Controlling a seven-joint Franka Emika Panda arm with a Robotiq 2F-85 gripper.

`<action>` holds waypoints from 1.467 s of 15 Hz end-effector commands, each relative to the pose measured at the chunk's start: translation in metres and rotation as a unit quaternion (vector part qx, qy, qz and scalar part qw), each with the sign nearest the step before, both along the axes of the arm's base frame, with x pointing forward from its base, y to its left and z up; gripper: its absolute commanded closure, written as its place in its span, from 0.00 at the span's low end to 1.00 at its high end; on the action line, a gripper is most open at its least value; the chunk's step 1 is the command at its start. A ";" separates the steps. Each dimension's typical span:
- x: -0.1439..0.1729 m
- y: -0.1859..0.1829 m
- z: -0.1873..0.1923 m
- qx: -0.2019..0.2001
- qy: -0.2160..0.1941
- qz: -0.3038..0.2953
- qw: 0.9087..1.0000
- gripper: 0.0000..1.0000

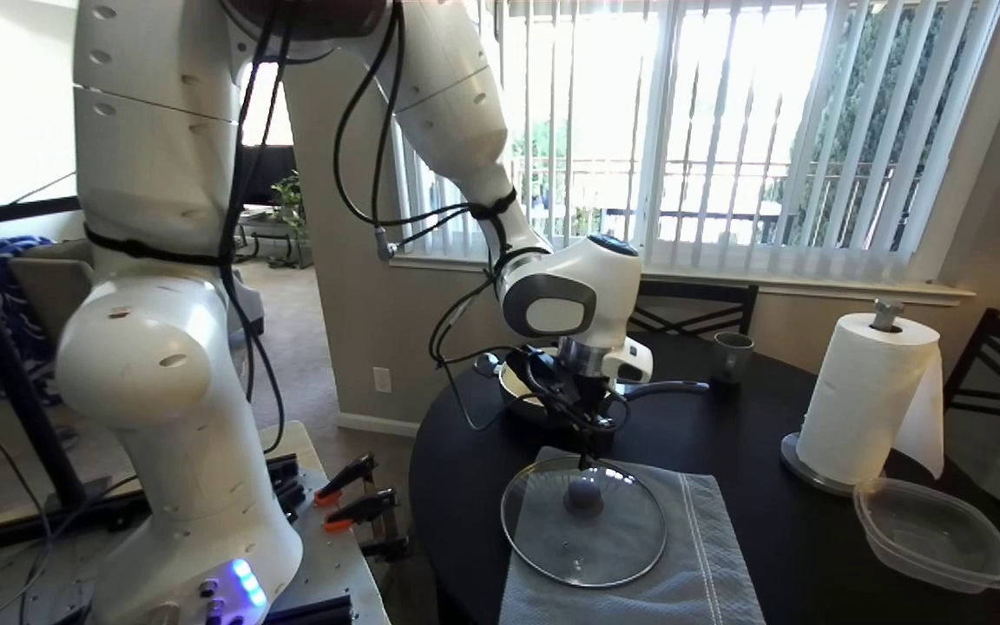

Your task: Put the lid on the pot

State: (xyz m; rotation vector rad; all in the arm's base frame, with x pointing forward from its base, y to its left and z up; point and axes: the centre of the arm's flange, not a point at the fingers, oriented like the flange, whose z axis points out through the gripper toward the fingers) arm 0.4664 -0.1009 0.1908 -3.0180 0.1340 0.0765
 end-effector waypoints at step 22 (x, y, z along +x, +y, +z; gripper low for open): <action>0.012 -0.004 -0.079 -0.084 0.030 -0.027 0.996 0.00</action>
